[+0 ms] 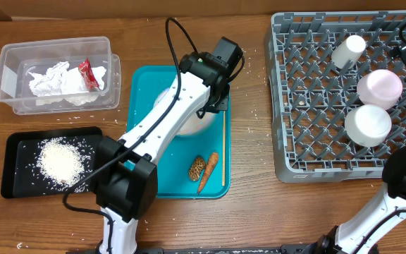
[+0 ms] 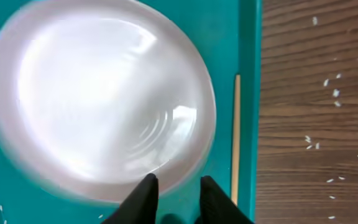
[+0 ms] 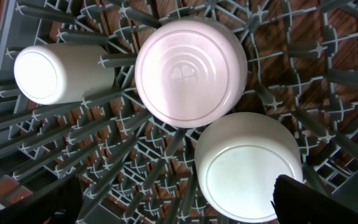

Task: Sort waste into correct bins and load items into the dishwasher
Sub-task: 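Carry the emptied plate back and set it on teal tray, then reach right gripper to the white plate and grasp its rim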

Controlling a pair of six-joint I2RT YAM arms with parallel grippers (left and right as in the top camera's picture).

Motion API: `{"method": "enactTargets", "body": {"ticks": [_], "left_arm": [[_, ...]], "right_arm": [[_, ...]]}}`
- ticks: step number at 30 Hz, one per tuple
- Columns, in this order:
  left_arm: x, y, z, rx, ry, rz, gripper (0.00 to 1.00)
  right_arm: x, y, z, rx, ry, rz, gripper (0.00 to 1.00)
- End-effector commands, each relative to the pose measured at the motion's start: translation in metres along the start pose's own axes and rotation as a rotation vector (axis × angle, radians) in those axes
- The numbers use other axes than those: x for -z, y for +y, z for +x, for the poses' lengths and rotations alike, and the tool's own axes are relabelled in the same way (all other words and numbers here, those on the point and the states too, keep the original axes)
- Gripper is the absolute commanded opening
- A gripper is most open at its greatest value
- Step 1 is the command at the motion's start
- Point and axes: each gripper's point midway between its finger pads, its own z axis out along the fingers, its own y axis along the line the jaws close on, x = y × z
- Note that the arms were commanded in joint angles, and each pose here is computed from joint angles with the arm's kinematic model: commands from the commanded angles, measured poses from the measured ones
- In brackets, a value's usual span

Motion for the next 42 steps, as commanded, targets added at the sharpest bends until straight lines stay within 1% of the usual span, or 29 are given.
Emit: {"method": "enactTargets", "body": {"ticks": [1, 5, 8, 12, 15, 17, 19, 20, 22, 23, 24, 25, 27, 30, 33, 35, 40, 41, 42], "left_arm": [[-0.011, 0.005, 0.005, 0.013, 0.034, -0.033, 0.30], [-0.006, 0.004, 0.006, 0.026, 0.046, -0.014, 0.33], [0.007, 0.009, 0.001, 0.040, 0.039, -0.015, 0.34], [0.029, 0.027, -0.013, 0.083, 0.013, -0.018, 0.39], [0.042, 0.049, -0.030, 0.156, -0.013, -0.018, 0.41], [0.045, 0.065, -0.038, 0.234, -0.018, -0.007, 0.53], [0.043, 0.072, -0.041, 0.286, 0.008, 0.050, 0.71], [0.042, 0.073, -0.042, 0.303, 0.025, 0.084, 0.75], [0.040, 0.078, -0.042, 0.339, 0.056, 0.138, 0.76], [0.039, 0.084, -0.043, 0.349, 0.056, 0.135, 0.84], [0.039, 0.093, -0.045, 0.355, 0.051, 0.124, 0.95], [0.038, 0.103, -0.047, 0.367, 0.044, 0.107, 1.00], [0.036, 0.124, -0.051, 0.405, 0.033, 0.074, 1.00], [0.035, 0.151, -0.053, 0.454, 0.032, 0.048, 1.00], [0.033, 0.193, -0.055, 0.518, 0.006, -0.041, 1.00], [0.033, 0.214, -0.055, 0.559, 0.001, -0.066, 1.00], [0.033, 0.263, -0.051, 0.689, -0.001, -0.083, 1.00], [0.033, 0.271, -0.050, 0.719, -0.004, -0.087, 1.00], [0.033, 0.280, -0.050, 0.749, -0.009, -0.091, 1.00]], "right_arm": [[0.015, 0.005, -0.003, 0.000, -0.033, -0.029, 1.00], [0.015, 0.005, -0.003, 0.000, -0.033, -0.029, 1.00], [0.015, 0.005, -0.003, 0.000, -0.033, -0.029, 1.00], [0.015, 0.005, -0.003, 0.000, -0.033, -0.029, 1.00], [0.015, 0.005, -0.003, 0.000, -0.033, -0.029, 1.00], [0.015, 0.005, -0.003, 0.000, -0.033, -0.029, 1.00], [0.015, 0.005, -0.003, 0.000, -0.033, -0.029, 1.00], [0.015, 0.005, -0.003, 0.000, -0.033, -0.029, 1.00], [0.015, 0.005, -0.003, 0.000, -0.033, -0.029, 1.00], [0.015, 0.005, -0.003, 0.000, -0.033, -0.029, 1.00], [0.015, 0.005, -0.003, 0.000, -0.033, -0.029, 1.00], [0.015, 0.005, -0.003, 0.000, -0.033, -0.029, 1.00], [0.015, 0.008, -0.002, -0.004, -0.026, -0.044, 1.00], [0.016, 0.022, -0.001, 0.002, -0.008, -0.120, 1.00], [0.017, 0.029, 0.005, 0.004, 0.025, -0.166, 1.00], [0.018, 0.034, 0.009, 0.005, 0.048, -0.195, 1.00], [0.025, 0.058, 0.056, 0.031, 0.253, -0.312, 1.00], [0.025, 0.063, 0.065, 0.072, 0.266, -0.317, 1.00], [0.024, 0.072, 0.077, 0.161, 0.272, -0.319, 1.00]]}}
